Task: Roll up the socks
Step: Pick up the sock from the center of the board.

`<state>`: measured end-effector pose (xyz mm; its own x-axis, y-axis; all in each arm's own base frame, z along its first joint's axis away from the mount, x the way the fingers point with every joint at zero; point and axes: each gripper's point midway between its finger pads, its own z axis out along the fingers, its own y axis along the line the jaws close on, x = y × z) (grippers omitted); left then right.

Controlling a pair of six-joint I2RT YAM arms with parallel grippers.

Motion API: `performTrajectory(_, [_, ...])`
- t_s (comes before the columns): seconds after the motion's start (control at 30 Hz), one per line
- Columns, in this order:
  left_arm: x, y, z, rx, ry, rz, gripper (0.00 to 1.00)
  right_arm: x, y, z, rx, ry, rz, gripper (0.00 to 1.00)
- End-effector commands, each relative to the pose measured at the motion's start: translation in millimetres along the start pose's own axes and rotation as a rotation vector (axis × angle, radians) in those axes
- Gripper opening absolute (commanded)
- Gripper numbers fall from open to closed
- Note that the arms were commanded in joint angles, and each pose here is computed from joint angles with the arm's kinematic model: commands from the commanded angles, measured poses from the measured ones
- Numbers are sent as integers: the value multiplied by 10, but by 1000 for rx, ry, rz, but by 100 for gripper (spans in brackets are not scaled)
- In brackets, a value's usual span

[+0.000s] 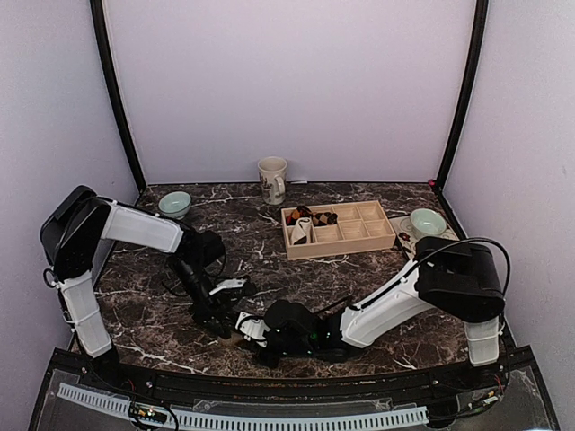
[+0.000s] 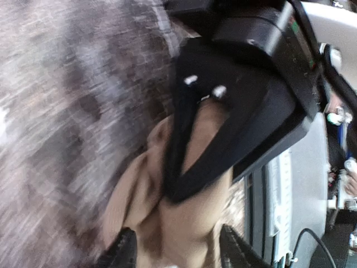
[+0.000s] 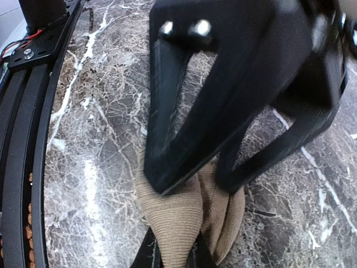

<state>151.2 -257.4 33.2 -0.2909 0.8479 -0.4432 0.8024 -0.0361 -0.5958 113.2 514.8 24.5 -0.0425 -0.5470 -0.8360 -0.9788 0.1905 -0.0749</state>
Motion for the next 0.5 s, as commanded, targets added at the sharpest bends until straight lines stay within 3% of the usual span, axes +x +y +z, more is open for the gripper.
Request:
performTrajectory(0.0, [-43, 234, -535, -258, -25, 27, 57, 346, 20, -39, -42, 110, 189, 0])
performTrajectory(0.13, [-65, 205, -989, -464, -27, 112, 58, 253, -36, -127, -136, 107, 432, 0])
performTrajectory(0.3, [-287, -135, -1468, -672, -71, 341, 58, -39, -140, -170, -319, 86, 725, 0])
performTrajectory(0.47, [-495, -445, -1747, -826, -99, 612, 67, -591, -357, -254, -358, 59, 805, 0])
